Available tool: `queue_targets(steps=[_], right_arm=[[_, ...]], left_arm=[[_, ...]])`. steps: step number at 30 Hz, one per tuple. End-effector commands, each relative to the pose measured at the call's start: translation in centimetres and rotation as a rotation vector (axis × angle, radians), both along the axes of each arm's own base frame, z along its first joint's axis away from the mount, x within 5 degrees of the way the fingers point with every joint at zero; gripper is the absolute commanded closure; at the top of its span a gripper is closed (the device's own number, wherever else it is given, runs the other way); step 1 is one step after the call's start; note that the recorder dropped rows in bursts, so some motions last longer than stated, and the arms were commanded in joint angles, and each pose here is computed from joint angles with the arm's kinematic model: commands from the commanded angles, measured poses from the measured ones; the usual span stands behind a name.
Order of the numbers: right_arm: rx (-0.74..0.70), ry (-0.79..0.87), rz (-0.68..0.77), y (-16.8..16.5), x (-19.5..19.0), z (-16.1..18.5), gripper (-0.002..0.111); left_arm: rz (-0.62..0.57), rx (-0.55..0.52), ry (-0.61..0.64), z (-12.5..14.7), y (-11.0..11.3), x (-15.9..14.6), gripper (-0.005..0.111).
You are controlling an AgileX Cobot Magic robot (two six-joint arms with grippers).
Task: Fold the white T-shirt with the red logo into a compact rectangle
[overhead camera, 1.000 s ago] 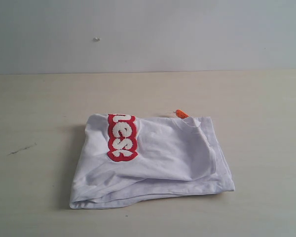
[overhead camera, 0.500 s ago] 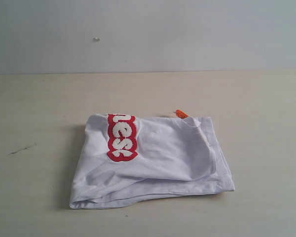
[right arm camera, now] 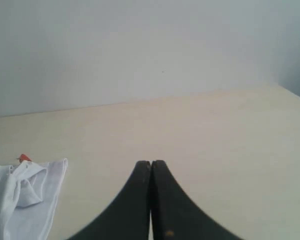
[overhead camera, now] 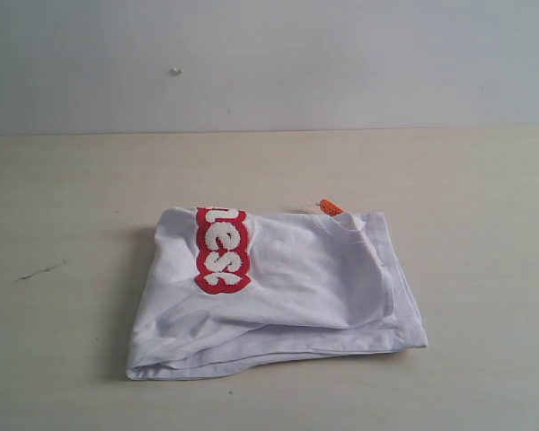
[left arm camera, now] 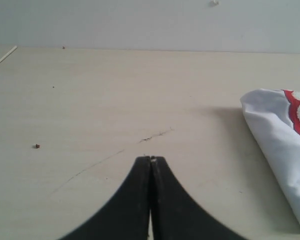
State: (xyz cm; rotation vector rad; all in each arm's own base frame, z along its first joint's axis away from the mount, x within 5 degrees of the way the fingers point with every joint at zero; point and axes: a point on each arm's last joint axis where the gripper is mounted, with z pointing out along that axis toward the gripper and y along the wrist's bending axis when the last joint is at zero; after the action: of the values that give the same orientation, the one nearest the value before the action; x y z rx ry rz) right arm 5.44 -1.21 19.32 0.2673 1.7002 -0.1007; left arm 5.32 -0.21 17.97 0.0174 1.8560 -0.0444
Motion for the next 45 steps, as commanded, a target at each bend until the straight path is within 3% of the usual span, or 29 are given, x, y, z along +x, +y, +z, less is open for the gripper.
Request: queue_targets(steps=[1,45], right_arm=[[-0.034,0.039,0.002,-0.01,-0.08,-0.42,0.108],[-0.035,0.113,0.01,0.04,-0.21,-1.06,0.108]], left_arm=[[0.002,0.002,-0.017,0.15,0.02,0.0,0.107],[0.002,0.002,-0.017,0.15,0.02,0.0,0.107]])
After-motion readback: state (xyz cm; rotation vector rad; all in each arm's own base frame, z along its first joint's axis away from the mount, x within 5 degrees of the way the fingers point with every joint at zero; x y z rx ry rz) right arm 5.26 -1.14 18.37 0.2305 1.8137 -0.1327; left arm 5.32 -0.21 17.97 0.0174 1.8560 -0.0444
